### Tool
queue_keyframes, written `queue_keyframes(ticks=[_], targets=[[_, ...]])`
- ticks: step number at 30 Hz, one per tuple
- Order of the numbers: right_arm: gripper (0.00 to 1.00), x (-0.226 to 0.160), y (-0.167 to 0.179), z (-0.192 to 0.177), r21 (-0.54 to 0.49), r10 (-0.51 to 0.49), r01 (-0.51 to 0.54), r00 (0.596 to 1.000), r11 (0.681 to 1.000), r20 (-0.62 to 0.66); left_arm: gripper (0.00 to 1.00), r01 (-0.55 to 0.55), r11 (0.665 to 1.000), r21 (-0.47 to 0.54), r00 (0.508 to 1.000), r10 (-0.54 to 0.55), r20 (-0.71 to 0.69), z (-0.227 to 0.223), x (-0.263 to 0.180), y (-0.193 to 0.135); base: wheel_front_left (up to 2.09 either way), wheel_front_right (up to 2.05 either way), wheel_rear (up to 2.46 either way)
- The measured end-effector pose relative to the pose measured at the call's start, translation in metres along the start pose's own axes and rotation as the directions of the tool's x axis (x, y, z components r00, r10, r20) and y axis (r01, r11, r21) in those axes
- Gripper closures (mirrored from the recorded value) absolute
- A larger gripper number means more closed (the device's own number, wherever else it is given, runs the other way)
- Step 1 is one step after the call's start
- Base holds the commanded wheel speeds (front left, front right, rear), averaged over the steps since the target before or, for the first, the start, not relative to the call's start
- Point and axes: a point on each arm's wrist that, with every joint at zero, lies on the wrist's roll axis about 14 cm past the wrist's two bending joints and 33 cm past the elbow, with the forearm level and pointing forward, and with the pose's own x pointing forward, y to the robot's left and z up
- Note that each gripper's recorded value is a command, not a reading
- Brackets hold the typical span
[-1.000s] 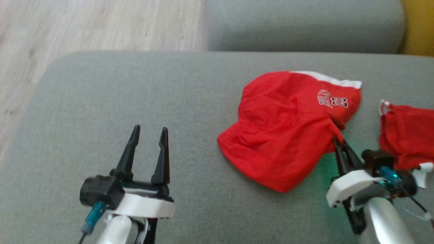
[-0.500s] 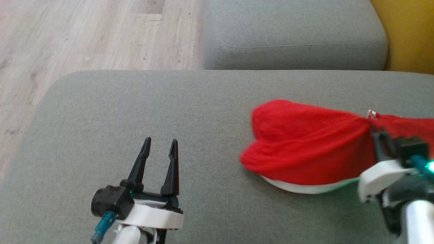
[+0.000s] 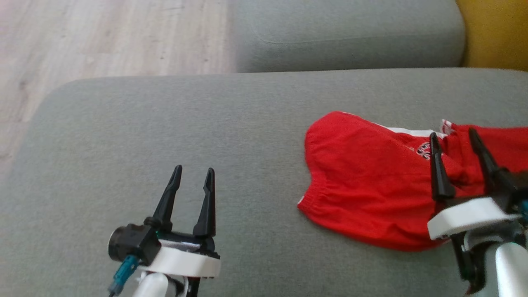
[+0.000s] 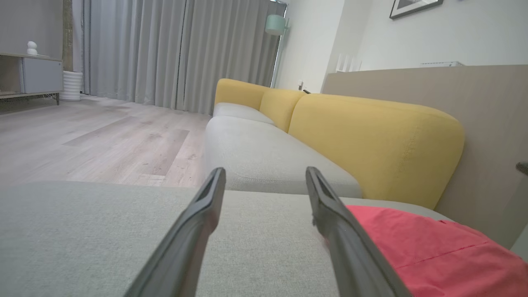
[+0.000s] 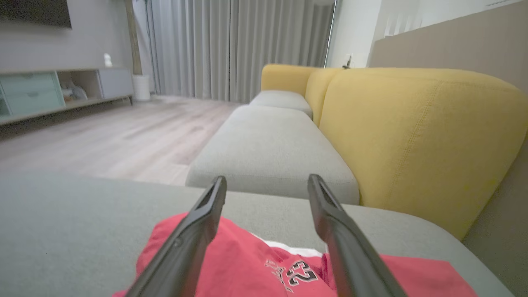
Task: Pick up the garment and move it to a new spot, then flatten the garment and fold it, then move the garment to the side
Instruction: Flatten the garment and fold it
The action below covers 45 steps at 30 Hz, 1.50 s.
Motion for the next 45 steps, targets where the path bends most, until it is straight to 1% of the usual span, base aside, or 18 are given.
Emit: queue_keyframes(ticks=[2, 4, 8, 10, 12, 16, 18, 20, 22, 24, 27, 28, 32, 34, 35, 39, 43, 45], targets=[[0.00, -0.003, 0.000, 0.005, 0.070, 0.002, -0.006, 0.998, 0.998, 0.058, 0.00, 0.021, 1.000, 0.003, 1.000, -0.021, -0.013, -0.005, 0.003, -0.004, 0.00, 0.00, 0.00], [0.00, -0.011, 0.000, 0.000, 0.126, -0.004, -0.007, 0.996, 0.992, 0.087, 0.00, 0.037, 0.999, 0.000, 0.999, -0.037, -0.025, -0.009, 0.007, -0.009, 0.00, 0.00, 0.00], [0.00, -0.041, 0.009, -0.034, 0.208, -0.005, -0.005, 0.999, 0.978, 0.045, 0.00, 0.086, 0.996, -0.008, 0.995, -0.086, -0.045, -0.017, 0.016, -0.021, 0.00, 0.00, 0.00], [0.00, -0.051, 0.007, -0.044, 0.226, -0.022, 0.014, 0.999, 0.974, 0.032, 0.00, 0.122, 0.992, -0.014, 0.991, -0.122, -0.051, -0.020, 0.023, -0.030, 0.00, 0.00, 0.00], [0.00, -0.053, -0.002, -0.043, 0.232, -0.058, 0.046, 0.997, 0.972, 0.046, 0.00, 0.168, 0.986, -0.012, 0.984, -0.169, -0.057, -0.023, 0.032, -0.041, 0.00, 0.00, 0.00], [0.00, -0.052, -0.025, -0.034, 0.227, -0.128, 0.107, 0.989, 0.968, 0.081, 0.00, 0.293, 0.955, -0.043, 0.947, -0.296, -0.122, -0.035, 0.051, -0.074, 0.00, 0.00, 0.00], [0.00, -0.052, -0.036, -0.031, 0.222, -0.161, 0.137, 0.983, 0.965, 0.090, 0.00, 0.368, 0.928, -0.052, 0.907, -0.371, -0.200, -0.045, 0.062, -0.093, 0.00, 0.00, 0.00], [0.00, -0.052, -0.045, -0.031, 0.216, -0.186, 0.163, 0.978, 0.963, 0.089, 0.00, 0.408, 0.907, -0.104, 0.866, -0.421, -0.270, -0.051, 0.078, -0.108, 0.00, 0.00, 0.00], [0.00, -0.051, -0.051, -0.032, 0.215, -0.205, 0.182, 0.975, 0.960, 0.089, 0.00, 0.418, 0.893, -0.167, 0.826, -0.450, -0.339, -0.053, 0.097, -0.117, 0.00, 0.00, 0.00], [0.00, -0.050, -0.056, -0.032, 0.222, -0.220, 0.196, 0.971, 0.955, 0.091, 0.00, 0.429, 0.885, -0.178, 0.775, -0.462, -0.431, -0.060, 0.113, -0.119, 0.00, 0.00, 0.00], [0.00, -0.050, -0.062, -0.031, 0.226, -0.237, 0.211, 0.967, 0.951, 0.096, 0.00, 0.458, 0.867, -0.196, 0.642, -0.475, -0.602, -0.084, 0.113, -0.122, 0.00, 0.00, 0.00], [0.00, -0.051, -0.063, -0.032, 0.230, -0.242, 0.216, 0.966, 0.949, 0.095, 0.00, 0.455, 0.865, -0.213, 0.607, -0.476, -0.636, -0.092, 0.111, -0.122, 0.00, 0.00, 0.00], [0.00, -0.058, -0.066, -0.037, 0.243, -0.262, 0.236, 0.962, 0.941, 0.079, 0.00, 0.402, 0.870, -0.286, 0.467, -0.463, -0.753, -0.126, 0.097, -0.116, 0.00, 0.00, 0.00], [0.00, -0.061, -0.068, -0.040, 0.243, -0.270, 0.247, 0.960, 0.938, 0.068, 0.00, 0.380, 0.875, -0.301, 0.408, -0.450, -0.794, -0.141, 0.090, -0.112, 0.00, 0.00, 0.00], [0.00, -0.063, -0.069, -0.041, 0.242, -0.275, 0.252, 0.959, 0.937, 0.064, 0.00, 0.377, 0.876, -0.301, 0.388, -0.445, -0.807, -0.147, 0.088, -0.111, 0.00, 0.00, 0.00], [0.00, -0.067, -0.075, -0.041, 0.243, -0.299, 0.277, 0.952, 0.930, 0.061, 0.00, 0.372, 0.879, -0.299, 0.345, -0.430, -0.834, -0.164, 0.086, -0.110, 0.00, 0.00, 0.00], [0.00, -0.074, -0.082, -0.044, 0.240, -0.327, 0.307, 0.944, 0.921, 0.047, 0.00, 0.372, 0.862, -0.343, 0.290, -0.459, -0.840, -0.176, 0.082, -0.122, 0.00, 0.00, 0.00], [0.00, -0.075, -0.083, -0.044, 0.237, -0.331, 0.312, 0.942, 0.920, 0.046, 0.00, 0.386, 0.855, -0.347, 0.270, -0.464, -0.844, -0.181, 0.079, -0.126, 0.00, 0.00, 0.00]])
